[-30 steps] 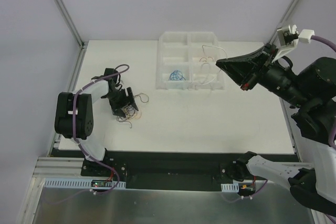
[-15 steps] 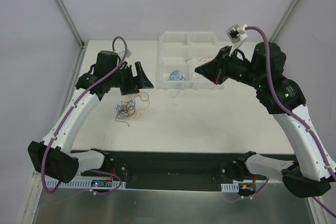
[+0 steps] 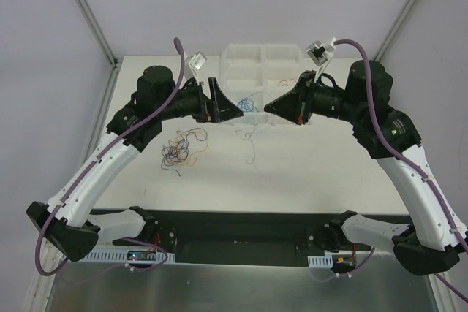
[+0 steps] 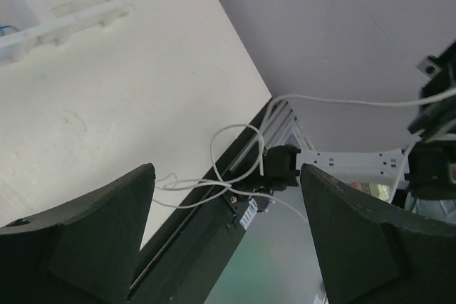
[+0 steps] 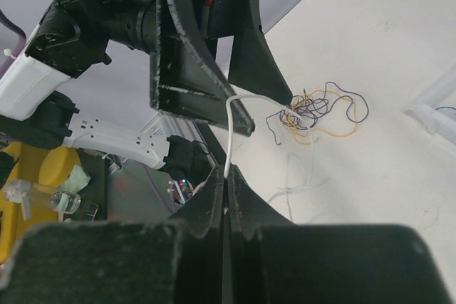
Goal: Untangle the cables
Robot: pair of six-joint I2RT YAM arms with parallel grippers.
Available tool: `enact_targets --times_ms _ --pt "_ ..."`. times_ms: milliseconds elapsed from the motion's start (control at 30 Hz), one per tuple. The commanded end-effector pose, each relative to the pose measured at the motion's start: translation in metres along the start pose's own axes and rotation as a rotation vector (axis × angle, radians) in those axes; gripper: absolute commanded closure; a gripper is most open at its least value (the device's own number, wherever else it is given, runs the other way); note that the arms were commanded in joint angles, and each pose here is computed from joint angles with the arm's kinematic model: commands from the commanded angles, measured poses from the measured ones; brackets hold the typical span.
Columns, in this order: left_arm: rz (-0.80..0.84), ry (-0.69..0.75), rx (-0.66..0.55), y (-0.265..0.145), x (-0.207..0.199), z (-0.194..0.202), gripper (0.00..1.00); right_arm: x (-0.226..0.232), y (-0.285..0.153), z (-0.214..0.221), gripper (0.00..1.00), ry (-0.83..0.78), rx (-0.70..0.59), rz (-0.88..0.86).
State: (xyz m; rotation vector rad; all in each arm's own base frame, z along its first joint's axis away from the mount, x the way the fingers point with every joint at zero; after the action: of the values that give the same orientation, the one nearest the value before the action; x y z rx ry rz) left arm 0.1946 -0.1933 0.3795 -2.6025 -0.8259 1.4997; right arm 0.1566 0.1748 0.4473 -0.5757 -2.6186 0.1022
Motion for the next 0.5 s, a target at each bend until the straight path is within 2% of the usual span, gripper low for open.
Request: enact_targets --times_ms 0,367,467 --pt "0.175 0.127 -0.037 0.0 -0.037 0.003 0.16 0.01 -0.002 -0.008 0.99 -0.008 -0.038 -0.08" --pt "0.232 0.172 0.076 0.032 -0.048 0.006 0.11 0.017 -0.006 -0.012 0.99 0.0 -0.063 -0.111" --pt "0.16 0.095 0.101 0.045 -0.035 0.01 0.08 0.022 -0.009 -0.019 0.99 -0.002 -0.085 -0.13"
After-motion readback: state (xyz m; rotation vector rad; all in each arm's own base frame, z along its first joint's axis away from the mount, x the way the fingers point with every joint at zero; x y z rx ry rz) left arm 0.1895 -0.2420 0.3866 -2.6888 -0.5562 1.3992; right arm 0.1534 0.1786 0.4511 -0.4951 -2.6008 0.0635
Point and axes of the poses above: each gripper's point midway between its finger pads, its own y axis out along the fingers, its own x axis along the line the jaws close on, z = x × y, the point moved 9 cm from there along -y, back along the fingers, and after that the axes turned 6 degrees about -y, right-handed, at the moved point
